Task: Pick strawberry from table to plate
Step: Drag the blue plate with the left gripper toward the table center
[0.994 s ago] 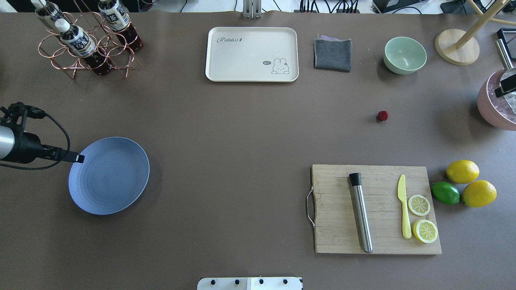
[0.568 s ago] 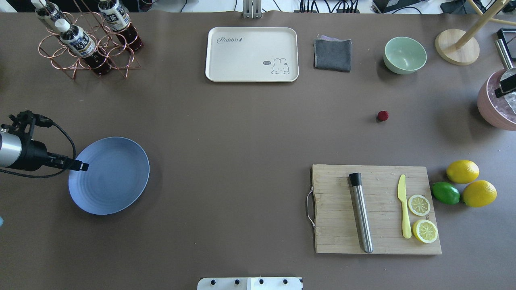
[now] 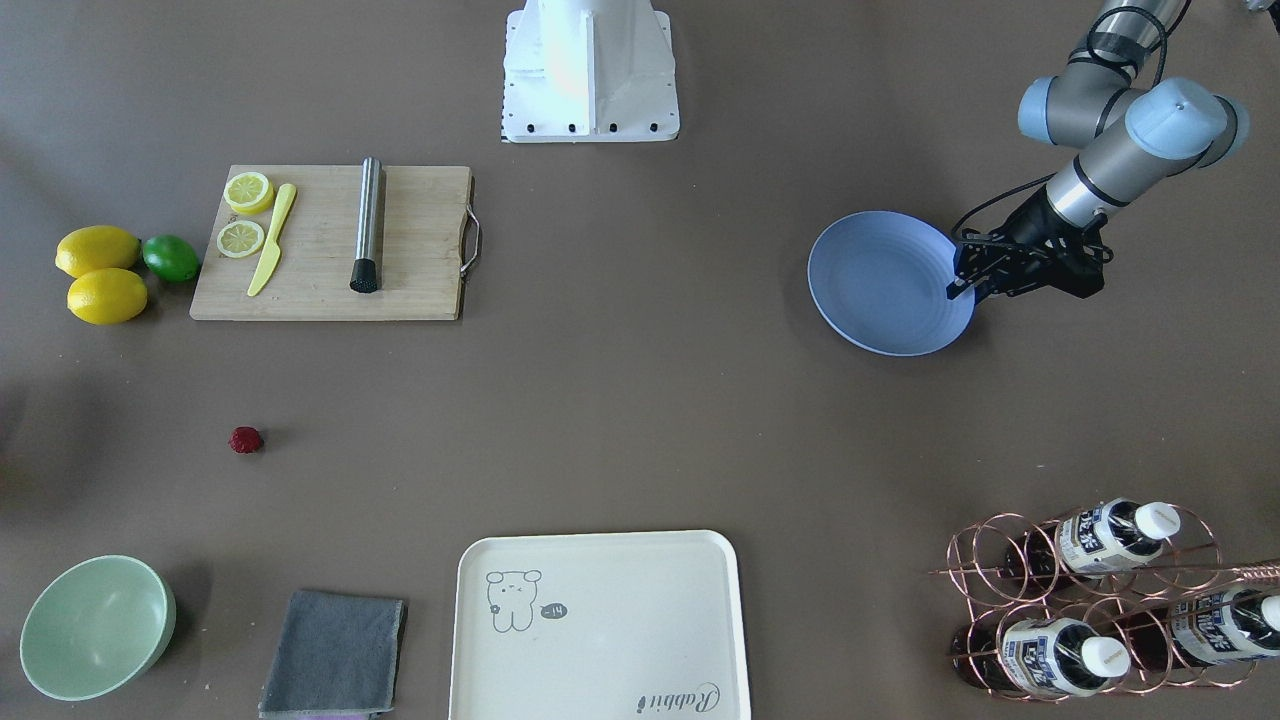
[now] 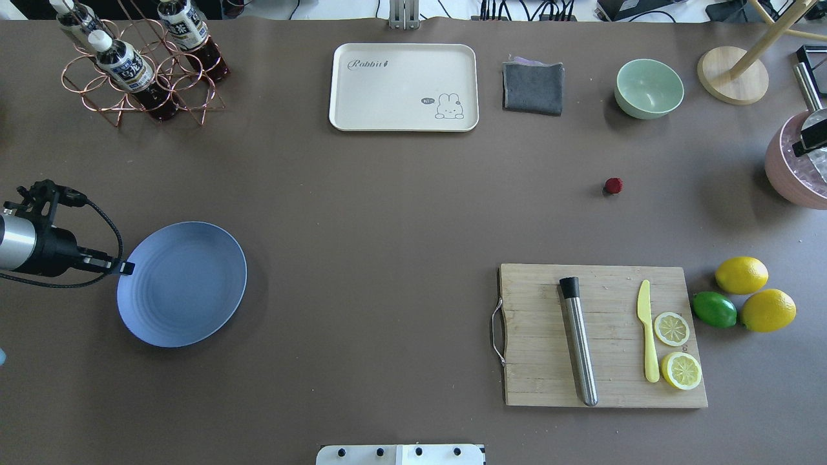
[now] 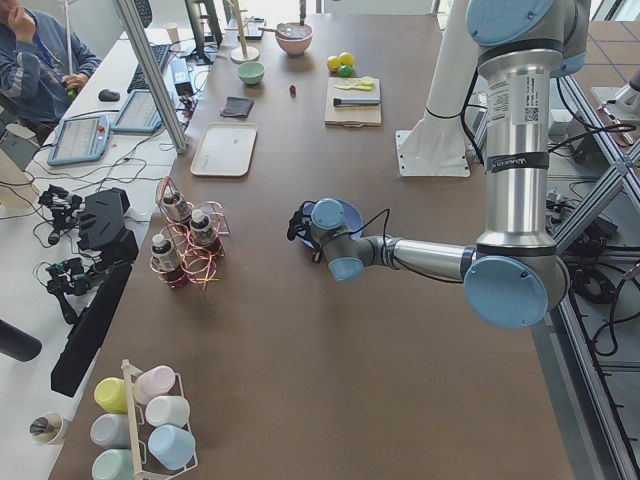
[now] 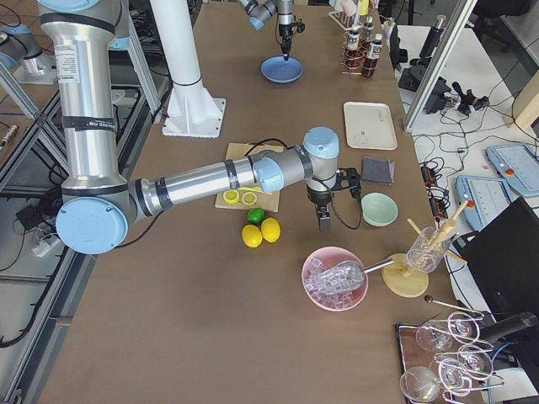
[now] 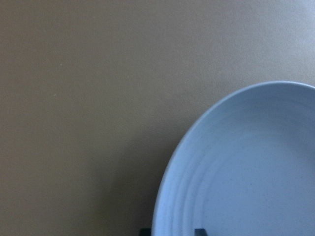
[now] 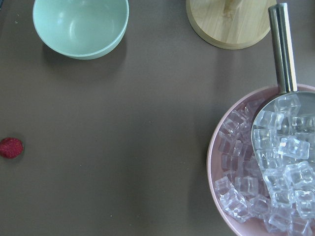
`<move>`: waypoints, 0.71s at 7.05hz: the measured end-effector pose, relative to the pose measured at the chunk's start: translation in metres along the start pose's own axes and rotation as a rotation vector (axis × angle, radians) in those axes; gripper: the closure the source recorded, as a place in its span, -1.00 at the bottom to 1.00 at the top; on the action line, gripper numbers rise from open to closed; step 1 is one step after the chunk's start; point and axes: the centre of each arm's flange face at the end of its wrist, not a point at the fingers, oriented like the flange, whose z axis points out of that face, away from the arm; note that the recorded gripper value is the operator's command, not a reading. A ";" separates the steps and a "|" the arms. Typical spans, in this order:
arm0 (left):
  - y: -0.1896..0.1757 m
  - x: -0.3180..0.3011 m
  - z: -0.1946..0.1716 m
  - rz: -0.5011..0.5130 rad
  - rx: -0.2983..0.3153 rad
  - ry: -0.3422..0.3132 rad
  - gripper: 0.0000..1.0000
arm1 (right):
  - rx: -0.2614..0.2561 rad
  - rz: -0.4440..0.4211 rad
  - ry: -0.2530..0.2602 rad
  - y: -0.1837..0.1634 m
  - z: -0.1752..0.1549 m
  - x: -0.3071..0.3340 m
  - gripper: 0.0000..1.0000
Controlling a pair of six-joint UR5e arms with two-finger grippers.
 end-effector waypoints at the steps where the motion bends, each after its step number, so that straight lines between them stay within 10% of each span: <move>1: -0.002 0.003 -0.003 -0.001 -0.006 0.015 1.00 | 0.001 0.000 0.000 0.000 0.000 0.000 -1.00; 5: -0.091 0.086 -0.003 -0.121 0.024 0.088 1.00 | 0.001 -0.001 0.000 -0.001 -0.001 -0.001 -1.00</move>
